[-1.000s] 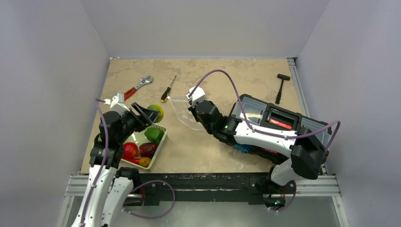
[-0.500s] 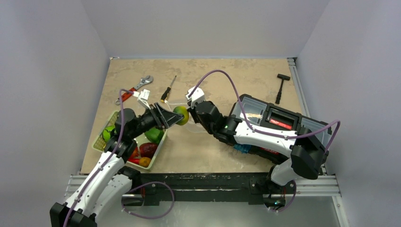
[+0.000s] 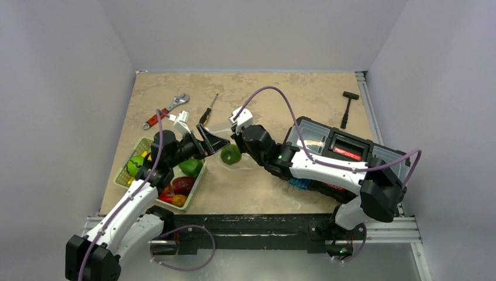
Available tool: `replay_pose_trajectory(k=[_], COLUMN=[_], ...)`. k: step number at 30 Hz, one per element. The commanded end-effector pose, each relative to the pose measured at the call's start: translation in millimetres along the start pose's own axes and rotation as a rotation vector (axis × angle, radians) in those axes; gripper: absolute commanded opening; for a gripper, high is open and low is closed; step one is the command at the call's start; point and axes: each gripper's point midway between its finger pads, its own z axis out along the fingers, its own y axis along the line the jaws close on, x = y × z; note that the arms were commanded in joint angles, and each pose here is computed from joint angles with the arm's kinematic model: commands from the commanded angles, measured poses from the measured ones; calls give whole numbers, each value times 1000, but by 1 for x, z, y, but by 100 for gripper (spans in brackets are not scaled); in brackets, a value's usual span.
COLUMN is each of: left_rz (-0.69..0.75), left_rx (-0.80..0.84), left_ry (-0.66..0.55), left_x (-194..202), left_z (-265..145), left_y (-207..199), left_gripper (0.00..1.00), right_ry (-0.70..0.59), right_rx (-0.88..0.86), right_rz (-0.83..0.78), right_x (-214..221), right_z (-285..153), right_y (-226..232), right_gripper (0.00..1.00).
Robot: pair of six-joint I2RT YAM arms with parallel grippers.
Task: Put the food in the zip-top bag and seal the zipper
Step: Place the fake fruit in the zipper food storage bag.
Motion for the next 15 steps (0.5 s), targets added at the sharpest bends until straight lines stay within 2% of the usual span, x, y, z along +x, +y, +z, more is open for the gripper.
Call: replay_pose_trajectory(k=[1, 4, 15], left_rz=[62, 77, 183], left_rx=[4, 4, -34], left_ry=[-27, -30, -56], left_x=[-9, -9, -18], left_z=[-7, -11, -36], left_y=[-12, -14, -26], left_gripper=[94, 98, 99], right_ry=[-89, -88, -80], right_rx=[-29, -31, -28], right_rz=[60, 59, 55], right_x=[-38, -37, -35], right_z=[-9, -8, -8], right_y=[3, 3, 3], right_gripper=[0, 0, 0])
